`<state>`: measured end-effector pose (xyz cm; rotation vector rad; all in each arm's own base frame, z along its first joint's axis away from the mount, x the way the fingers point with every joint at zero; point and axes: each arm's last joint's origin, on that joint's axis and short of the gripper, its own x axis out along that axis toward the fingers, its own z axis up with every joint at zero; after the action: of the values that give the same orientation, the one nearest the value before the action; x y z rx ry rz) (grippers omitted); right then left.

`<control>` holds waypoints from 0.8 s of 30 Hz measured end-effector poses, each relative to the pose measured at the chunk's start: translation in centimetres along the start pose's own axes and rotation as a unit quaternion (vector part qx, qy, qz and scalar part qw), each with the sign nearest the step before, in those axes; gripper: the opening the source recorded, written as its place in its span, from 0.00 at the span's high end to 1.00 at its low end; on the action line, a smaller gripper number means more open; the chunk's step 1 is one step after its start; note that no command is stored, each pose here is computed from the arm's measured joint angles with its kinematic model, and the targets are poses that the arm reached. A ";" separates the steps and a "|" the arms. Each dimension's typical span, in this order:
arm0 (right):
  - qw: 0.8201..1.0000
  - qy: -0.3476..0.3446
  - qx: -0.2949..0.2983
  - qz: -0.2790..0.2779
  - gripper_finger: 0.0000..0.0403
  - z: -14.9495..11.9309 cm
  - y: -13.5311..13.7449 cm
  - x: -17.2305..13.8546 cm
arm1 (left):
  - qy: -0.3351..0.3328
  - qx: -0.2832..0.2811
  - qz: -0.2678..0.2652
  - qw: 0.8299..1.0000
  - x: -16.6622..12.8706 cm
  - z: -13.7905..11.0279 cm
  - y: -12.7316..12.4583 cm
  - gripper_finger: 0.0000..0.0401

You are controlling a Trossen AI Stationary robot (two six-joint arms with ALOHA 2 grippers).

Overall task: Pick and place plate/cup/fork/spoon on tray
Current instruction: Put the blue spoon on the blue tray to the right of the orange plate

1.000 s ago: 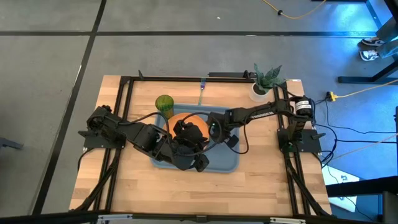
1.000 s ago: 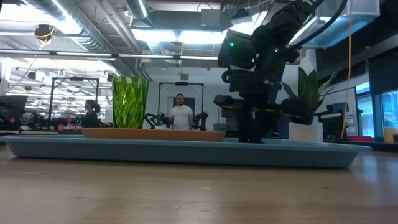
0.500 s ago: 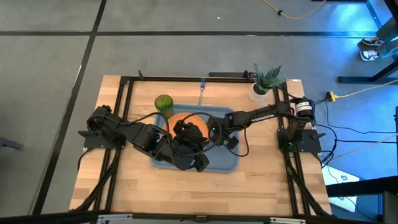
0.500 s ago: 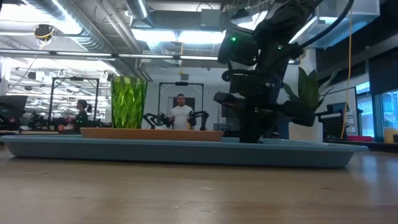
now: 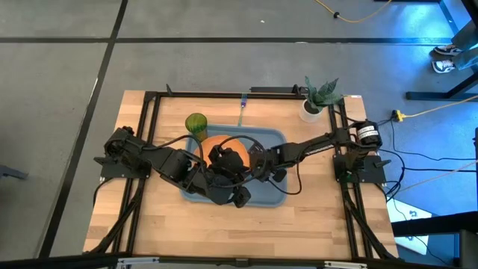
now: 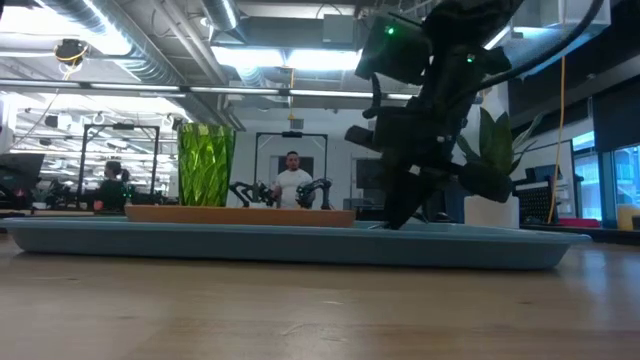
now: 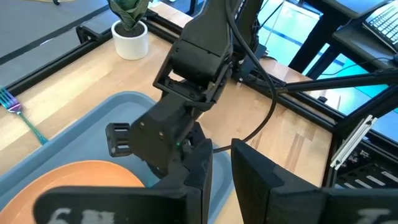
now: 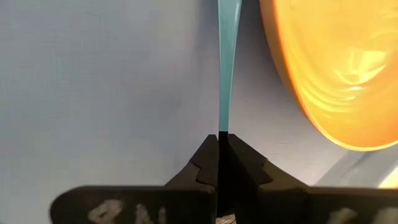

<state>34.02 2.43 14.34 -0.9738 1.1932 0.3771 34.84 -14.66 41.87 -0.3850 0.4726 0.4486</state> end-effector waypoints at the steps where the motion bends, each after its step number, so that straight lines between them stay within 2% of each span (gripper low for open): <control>1: 1.000 0.002 -0.001 -0.003 0.96 0.2 0.1 -0.1 | 0.000 0.001 0.000 1.000 0.0 0.0 0.0 0.87; 14: 0.998 0.033 -0.036 -0.030 0.96 1.8 1.9 -1.1 | 0.002 0.022 -0.008 1.000 -0.4 -0.4 -0.4 0.87; 18: 0.995 0.054 -0.047 -0.064 0.96 2.4 2.4 -1.7 | 0.003 0.026 -0.011 1.000 -0.6 -0.5 -0.6 0.87; 24: 0.993 0.062 0.014 -0.096 0.96 2.9 2.8 -2.1 | 0.004 0.035 -0.015 0.999 -0.8 -0.7 -0.8 0.87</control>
<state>33.02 6.74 15.13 -1.0909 1.2015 0.1490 34.29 -15.90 41.87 -0.3260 0.4891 0.4007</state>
